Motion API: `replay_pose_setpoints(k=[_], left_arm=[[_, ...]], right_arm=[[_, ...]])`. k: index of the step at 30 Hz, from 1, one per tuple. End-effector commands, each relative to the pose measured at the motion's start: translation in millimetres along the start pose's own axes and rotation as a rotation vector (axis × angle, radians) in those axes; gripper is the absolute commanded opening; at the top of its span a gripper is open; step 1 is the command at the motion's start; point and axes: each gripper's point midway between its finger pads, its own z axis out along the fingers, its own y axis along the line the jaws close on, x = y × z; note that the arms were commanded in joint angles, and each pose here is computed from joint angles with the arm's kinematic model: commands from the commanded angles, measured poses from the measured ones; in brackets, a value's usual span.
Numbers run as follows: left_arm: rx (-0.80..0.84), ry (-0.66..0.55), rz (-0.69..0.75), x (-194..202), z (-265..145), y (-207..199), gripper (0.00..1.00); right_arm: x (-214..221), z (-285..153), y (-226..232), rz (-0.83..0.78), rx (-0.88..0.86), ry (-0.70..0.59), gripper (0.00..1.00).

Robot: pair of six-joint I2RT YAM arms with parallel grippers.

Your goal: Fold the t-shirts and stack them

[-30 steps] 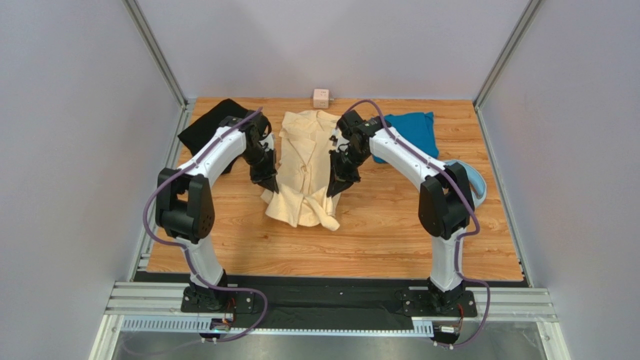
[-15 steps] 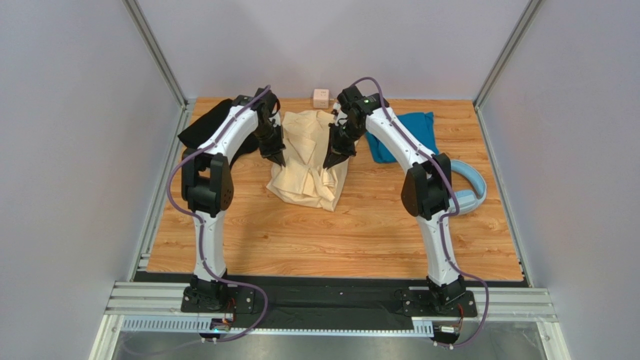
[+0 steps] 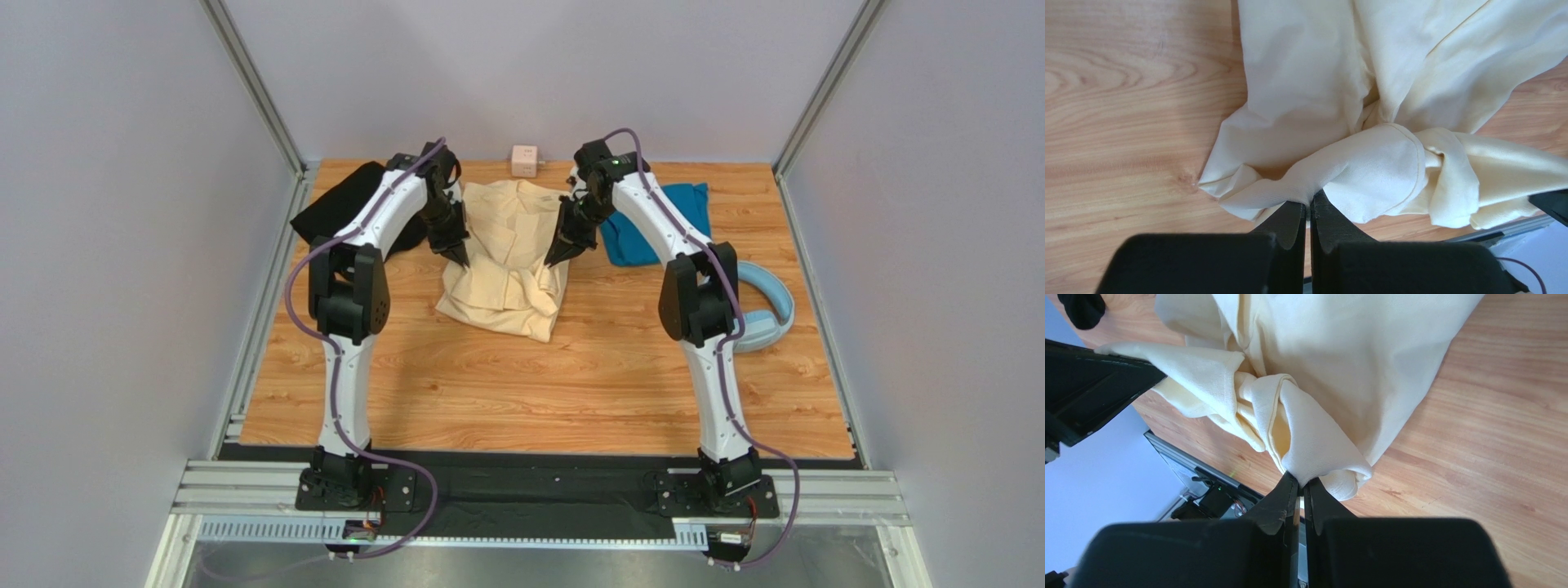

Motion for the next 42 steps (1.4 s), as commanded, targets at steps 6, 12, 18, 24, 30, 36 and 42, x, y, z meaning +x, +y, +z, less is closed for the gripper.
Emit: replay_pose_setpoints(k=[6,12,18,24,30,36,42], left_arm=[[0.097,-0.055,0.016,-30.4,11.1,-19.7,0.06],[0.116,-0.017,0.006,-30.5,33.9,-18.6,0.17],[0.195,-0.048,-0.022,-45.8,39.7,-29.5,0.28],[0.224,-0.092,-0.126,-68.6,34.9,-19.0,0.28],[0.145,-0.12,-0.124,-69.5,23.2,8.4,0.28],[0.079,-0.194,-0.067,-48.8,-10.9,24.5,0.28],[0.147,-0.272,0.074,4.4,-48.2,1.5,0.26]], right_arm=[[-26.3,12.4,5.1,0.017,-0.035,-0.068,0.11],[-33.8,19.6,1.7,0.108,-0.094,-0.062,0.31],[-47.6,19.9,-10.3,0.308,-0.196,-0.068,0.31],[-68.6,-7.9,-19.8,0.381,-0.203,-0.166,0.26],[-73.3,-31.0,-29.7,0.4,-0.208,-0.211,0.28],[-53.5,-61.2,5.2,0.247,-0.322,-0.184,0.28],[32.4,-38.6,30.1,-0.01,-0.189,-0.013,0.28]])
